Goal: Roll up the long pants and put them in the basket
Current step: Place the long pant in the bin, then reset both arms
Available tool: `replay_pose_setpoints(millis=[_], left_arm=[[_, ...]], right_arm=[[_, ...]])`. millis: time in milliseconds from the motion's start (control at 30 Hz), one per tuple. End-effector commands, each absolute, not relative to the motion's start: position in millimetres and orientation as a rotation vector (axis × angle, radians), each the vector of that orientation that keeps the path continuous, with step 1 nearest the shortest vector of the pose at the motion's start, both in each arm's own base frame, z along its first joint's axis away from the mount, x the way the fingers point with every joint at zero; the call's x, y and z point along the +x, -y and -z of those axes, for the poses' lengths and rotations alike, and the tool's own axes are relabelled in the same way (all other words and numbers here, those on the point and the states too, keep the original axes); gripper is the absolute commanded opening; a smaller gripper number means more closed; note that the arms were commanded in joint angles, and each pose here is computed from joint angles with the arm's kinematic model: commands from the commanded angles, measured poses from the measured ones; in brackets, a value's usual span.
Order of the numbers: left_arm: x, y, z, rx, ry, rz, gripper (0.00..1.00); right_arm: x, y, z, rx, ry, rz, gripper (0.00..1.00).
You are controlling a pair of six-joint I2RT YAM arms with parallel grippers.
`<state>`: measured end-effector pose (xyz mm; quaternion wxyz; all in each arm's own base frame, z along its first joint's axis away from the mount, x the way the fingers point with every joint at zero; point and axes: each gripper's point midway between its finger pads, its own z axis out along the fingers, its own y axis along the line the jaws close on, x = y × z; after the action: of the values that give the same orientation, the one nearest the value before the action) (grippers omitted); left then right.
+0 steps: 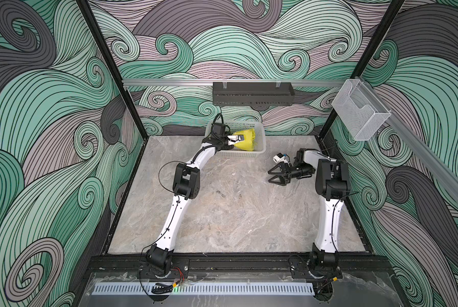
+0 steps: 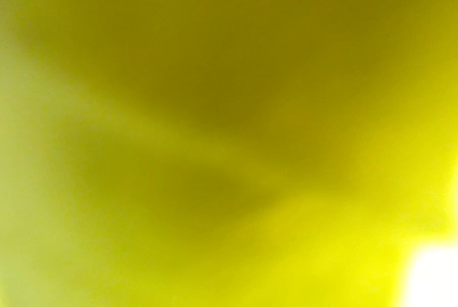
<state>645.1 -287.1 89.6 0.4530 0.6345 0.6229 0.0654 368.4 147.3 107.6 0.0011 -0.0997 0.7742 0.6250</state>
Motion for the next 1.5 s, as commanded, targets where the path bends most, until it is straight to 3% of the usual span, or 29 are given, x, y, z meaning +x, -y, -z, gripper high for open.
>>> replay_pose_setpoints(millis=[0, 100, 267, 400, 633, 767, 967, 1100, 1267, 1367, 1467], left_arm=[[625.6, 289.4, -85.2, 1.622, -1.567, -0.034, 0.74], [620.9, 284.4, -76.5, 1.663, -1.592, -0.057, 0.99], [622.1, 276.4, -80.3, 1.654, -1.628, -0.103, 0.99], [626.2, 265.7, -122.2, 1.500, -1.687, -0.086, 0.99], [588.5, 241.8, -265.6, 1.112, -1.710, 0.425, 0.99], [571.6, 217.3, -309.4, 0.999, -1.644, 0.625, 0.99], [551.5, 189.8, -306.2, 0.990, -1.775, 0.602, 0.98], [532.1, 110.5, -279.2, 0.710, -2.053, 0.468, 0.99], [468.1, 20.5, -252.9, 0.348, -1.919, 0.347, 0.99], [435.2, -18.9, -209.9, 0.179, -1.948, 0.123, 0.99], [410.2, -25.5, -161.0, 0.072, -2.094, 0.196, 0.99]], right_arm=[[370.8, -147.1, -106.6, -0.317, -2.434, -1.961, 0.99], [370.4, -146.9, -107.8, -0.321, -2.435, -1.957, 0.99], [369.1, -146.4, -107.2, -0.325, -2.451, -1.950, 0.99], [369.4, -146.7, -106.2, -0.326, -2.454, -1.950, 0.99], [371.0, -146.8, -104.3, -0.325, -2.462, -1.948, 0.99], [373.0, -146.9, -107.8, -0.333, -2.459, -1.939, 0.99], [369.5, -148.3, -109.3, -0.339, -2.473, -1.935, 0.99], [364.0, -142.4, -118.7, -0.388, -2.513, -1.865, 0.99], [369.2, -128.3, -158.2, -0.407, -2.377, -1.804, 0.99], [374.2, -121.6, -190.5, -0.405, -2.239, -1.789, 0.99], [378.6, -116.4, -224.3, -0.431, -2.166, -1.734, 0.99]])
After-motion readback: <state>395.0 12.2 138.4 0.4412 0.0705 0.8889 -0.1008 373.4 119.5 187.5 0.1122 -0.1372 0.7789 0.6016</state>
